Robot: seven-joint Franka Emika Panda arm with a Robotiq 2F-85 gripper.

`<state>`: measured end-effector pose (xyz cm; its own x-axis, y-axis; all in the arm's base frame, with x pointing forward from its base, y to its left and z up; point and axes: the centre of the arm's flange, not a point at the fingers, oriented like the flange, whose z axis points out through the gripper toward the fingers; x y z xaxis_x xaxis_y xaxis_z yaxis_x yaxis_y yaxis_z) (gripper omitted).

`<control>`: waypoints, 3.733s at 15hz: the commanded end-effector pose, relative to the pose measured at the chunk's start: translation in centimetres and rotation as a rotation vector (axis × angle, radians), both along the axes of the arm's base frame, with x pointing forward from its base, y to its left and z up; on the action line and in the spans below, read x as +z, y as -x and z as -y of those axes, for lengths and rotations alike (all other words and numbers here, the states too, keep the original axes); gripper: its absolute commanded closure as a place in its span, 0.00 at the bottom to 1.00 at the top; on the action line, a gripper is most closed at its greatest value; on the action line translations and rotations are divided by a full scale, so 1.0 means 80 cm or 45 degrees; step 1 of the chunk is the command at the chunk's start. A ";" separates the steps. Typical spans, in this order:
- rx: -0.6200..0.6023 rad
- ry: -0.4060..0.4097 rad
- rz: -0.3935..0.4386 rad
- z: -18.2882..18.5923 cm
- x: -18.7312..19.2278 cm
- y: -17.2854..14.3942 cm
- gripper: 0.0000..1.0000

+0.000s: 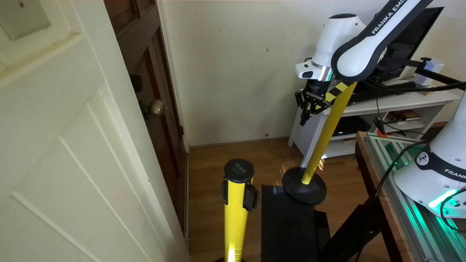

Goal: Move the striped tape to the right

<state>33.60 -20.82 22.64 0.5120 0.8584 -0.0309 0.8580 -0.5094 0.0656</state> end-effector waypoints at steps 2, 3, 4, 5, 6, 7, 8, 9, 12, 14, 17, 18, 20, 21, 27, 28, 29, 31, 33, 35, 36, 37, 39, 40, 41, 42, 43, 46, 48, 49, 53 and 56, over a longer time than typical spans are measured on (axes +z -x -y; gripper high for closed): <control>-0.112 -0.033 -0.034 0.054 -0.003 0.039 0.95; -0.141 -0.047 -0.034 0.070 -0.006 0.053 0.95; -0.171 -0.074 -0.035 0.085 -0.008 0.064 0.95; -0.216 -0.103 -0.029 0.102 -0.010 0.078 0.95; -0.249 -0.126 -0.013 0.116 -0.011 0.090 0.95; -0.288 -0.138 -0.005 0.130 -0.009 0.103 0.95; -0.313 -0.140 0.004 0.144 -0.006 0.115 0.95; -0.331 -0.127 0.009 0.156 -0.002 0.126 0.95; -0.422 -0.103 0.064 0.197 0.021 0.155 0.95; -0.461 -0.060 0.086 0.217 0.036 0.166 0.95; -0.500 0.004 0.113 0.241 0.055 0.173 0.95; -0.503 0.022 0.115 0.248 0.059 0.173 0.95; -0.500 0.039 0.119 0.260 0.062 0.174 0.95; -0.498 0.043 0.119 0.265 0.061 0.178 0.95; -0.508 0.041 0.071 0.290 0.040 0.222 0.95; -0.532 0.026 0.075 0.295 0.037 0.233 0.95; -0.563 0.002 0.085 0.299 0.035 0.242 0.95; -0.614 -0.022 0.106 0.304 0.034 0.258 0.95; -0.661 -0.036 0.133 0.306 0.038 0.269 0.95; -0.696 -0.038 0.150 0.309 0.043 0.279 0.95; -0.717 -0.042 0.160 0.311 0.046 0.285 0.95; -0.731 -0.036 0.165 0.313 0.049 0.290 0.95; -0.750 -0.024 0.160 0.313 0.054 0.292 0.56; -0.740 -0.024 0.157 0.310 0.054 0.288 0.55; -0.726 -0.024 0.153 0.305 0.055 0.282 0.50; -0.704 -0.019 0.150 0.298 0.054 0.274 0.42; -0.679 -0.022 0.150 0.292 0.054 0.266 0.36; -0.591 -0.046 0.143 0.264 0.055 0.235 0.14; -0.504 -0.126 0.144 0.238 0.057 0.212 0.00; -0.477 -0.174 0.139 0.226 0.057 0.202 0.00; -0.370 -0.437 0.084 0.157 0.067 0.168 0.00; -0.488 -0.662 0.027 0.105 0.083 0.136 0.00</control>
<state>21.11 -33.54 26.49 0.7485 0.6029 0.2763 0.6555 -0.7356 -0.1710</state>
